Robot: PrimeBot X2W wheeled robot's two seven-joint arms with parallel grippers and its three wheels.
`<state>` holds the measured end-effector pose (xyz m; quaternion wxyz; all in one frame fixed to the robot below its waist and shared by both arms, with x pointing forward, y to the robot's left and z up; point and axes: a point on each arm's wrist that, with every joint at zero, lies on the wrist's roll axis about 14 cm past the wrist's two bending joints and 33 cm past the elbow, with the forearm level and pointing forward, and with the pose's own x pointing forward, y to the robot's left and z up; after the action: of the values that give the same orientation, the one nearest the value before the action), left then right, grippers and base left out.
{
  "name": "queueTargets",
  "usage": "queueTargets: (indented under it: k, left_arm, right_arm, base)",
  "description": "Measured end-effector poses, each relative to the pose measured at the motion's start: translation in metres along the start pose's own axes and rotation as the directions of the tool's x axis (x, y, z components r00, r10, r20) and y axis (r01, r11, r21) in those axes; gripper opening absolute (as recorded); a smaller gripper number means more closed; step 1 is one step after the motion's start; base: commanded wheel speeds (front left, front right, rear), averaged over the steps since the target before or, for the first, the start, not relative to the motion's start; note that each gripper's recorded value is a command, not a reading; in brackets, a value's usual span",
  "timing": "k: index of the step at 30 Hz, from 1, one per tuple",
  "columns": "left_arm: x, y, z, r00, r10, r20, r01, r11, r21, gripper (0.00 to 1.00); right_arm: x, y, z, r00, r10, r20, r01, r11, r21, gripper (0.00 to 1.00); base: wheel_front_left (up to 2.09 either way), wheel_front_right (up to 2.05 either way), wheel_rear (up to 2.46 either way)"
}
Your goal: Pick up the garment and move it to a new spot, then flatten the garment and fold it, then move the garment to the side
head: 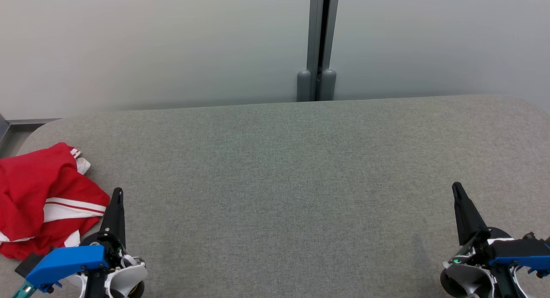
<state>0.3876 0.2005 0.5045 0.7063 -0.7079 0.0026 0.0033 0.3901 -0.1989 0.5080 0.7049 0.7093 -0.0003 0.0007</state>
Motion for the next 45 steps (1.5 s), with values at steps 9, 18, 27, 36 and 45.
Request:
queueTargets:
  k: [9, 18, 27, 36, 45]
  left_arm:
    - [0.0000, 0.0000, 0.0000, 1.000, 0.000, 0.000, 0.000, 1.000, 0.000, 0.00]
    - [0.0000, 0.0000, 0.0000, 1.000, 0.000, 0.000, 0.000, 1.000, 0.000, 0.00]
    - [0.0000, -0.0001, 0.0000, 1.000, 0.000, 0.000, 0.000, 1.000, 0.000, 0.00]
    - [0.0000, 0.0000, 0.0000, 1.000, 0.000, 0.000, 0.000, 1.000, 0.000, 0.00]
    - [0.0000, 0.0000, 0.0000, 1.000, 0.000, 0.000, 0.000, 1.000, 0.000, 0.00]
  right_arm:
    - [0.0000, 0.0000, 0.0000, 1.000, 0.000, 0.000, 0.000, 1.000, 0.000, 0.00]
    - [0.0000, 0.0000, 0.0000, 1.000, 0.000, 0.000, 0.000, 1.000, 0.000, 0.00]
    - [0.0000, 0.0000, 0.0001, 1.000, 0.000, 0.000, 0.000, 1.000, 0.000, 0.00]
    - [0.0000, 0.0000, 0.0000, 1.000, 0.000, 0.000, 0.000, 1.000, 0.000, 0.00]
    - [0.0000, 0.0000, 0.0000, 1.000, 0.000, 0.000, 0.000, 1.000, 0.000, 0.00]
  base:
    - [0.00, 0.00, 0.00]
    - [0.00, 0.00, 0.00]
    - [0.00, 0.00, 0.00]
    - [0.00, 0.00, 0.00]
    - [0.00, 0.00, 0.00]
